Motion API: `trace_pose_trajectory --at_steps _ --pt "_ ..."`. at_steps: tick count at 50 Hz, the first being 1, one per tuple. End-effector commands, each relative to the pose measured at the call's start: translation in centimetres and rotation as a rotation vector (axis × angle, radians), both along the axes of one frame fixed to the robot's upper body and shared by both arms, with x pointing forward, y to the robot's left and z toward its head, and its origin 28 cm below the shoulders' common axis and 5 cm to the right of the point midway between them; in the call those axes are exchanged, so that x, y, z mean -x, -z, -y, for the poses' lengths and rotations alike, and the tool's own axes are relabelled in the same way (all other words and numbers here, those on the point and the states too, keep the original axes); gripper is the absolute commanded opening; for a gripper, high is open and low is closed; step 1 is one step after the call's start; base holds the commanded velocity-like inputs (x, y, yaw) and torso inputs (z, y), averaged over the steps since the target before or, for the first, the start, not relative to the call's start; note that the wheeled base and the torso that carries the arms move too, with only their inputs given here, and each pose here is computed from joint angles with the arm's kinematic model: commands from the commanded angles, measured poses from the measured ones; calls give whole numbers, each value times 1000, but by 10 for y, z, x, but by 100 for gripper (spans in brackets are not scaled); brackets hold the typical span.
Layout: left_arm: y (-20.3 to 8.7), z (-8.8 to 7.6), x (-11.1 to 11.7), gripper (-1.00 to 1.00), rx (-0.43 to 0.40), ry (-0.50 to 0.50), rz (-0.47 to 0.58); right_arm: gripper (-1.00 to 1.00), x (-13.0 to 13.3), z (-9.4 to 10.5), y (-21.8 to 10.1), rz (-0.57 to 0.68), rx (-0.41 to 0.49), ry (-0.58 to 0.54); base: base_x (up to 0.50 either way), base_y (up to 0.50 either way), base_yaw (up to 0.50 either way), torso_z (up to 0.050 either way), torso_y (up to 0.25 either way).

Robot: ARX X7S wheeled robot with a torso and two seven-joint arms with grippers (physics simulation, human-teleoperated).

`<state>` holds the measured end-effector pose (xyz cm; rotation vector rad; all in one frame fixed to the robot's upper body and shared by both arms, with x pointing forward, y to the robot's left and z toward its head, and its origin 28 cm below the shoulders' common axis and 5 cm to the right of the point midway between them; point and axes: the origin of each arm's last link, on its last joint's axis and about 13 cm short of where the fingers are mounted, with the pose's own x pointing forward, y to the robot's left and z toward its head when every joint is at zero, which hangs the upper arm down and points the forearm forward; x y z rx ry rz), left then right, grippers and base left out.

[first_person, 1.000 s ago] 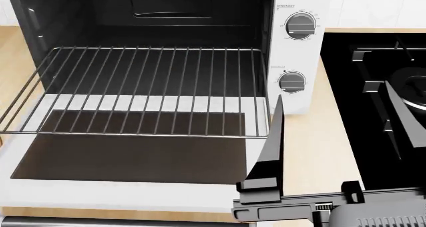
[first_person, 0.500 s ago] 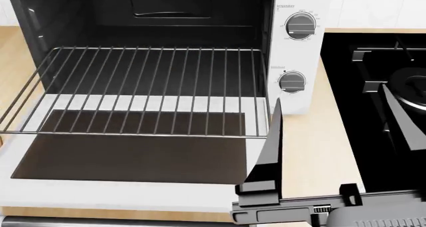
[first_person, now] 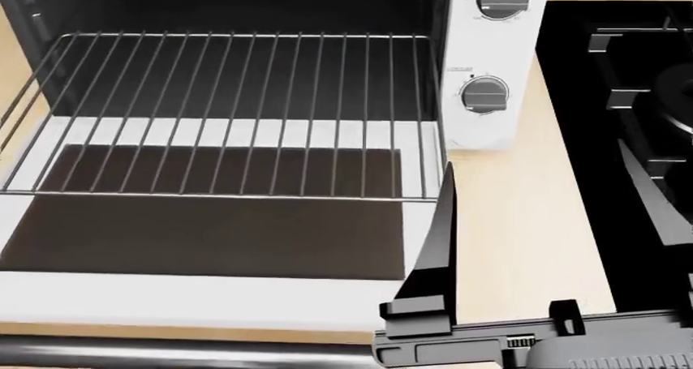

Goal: Pick the scone from the rack and place it on the plate on the counter.

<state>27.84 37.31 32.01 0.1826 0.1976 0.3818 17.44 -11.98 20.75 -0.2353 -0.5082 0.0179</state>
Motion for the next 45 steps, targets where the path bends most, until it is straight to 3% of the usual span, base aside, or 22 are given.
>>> trace_pose_trajectory --at_steps 1,9,18,36,37,38,45 --pt "11 -10 9 -100 50 -45 1 100 0 0 -1 4 4 -2 0 0 0 0 -250" --pt "27 -20 25 -100 77 -52 -14 100 0 0 -1 8 2 -2 0 0 0 0 -245" --pt "48 -21 33 -100 91 -75 -63 100 0 0 -1 11 2 2 0 0 0 0 0" --pt "58 -17 41 -100 90 16 -166 100 0 1 0 6 0 1 0 0 0 0 0" --pt "58 -17 42 -100 68 -16 -179 100 1 1 0 6 -1 0 0 0 0 0 0" --pt "58 -17 41 100 77 8 -174 100 1 1 0 5 -1 1 0 0 0 0 0" --pt "59 -18 41 100 49 59 -140 100 2 2 1 6 -5 -2 0 0 0 0 0"
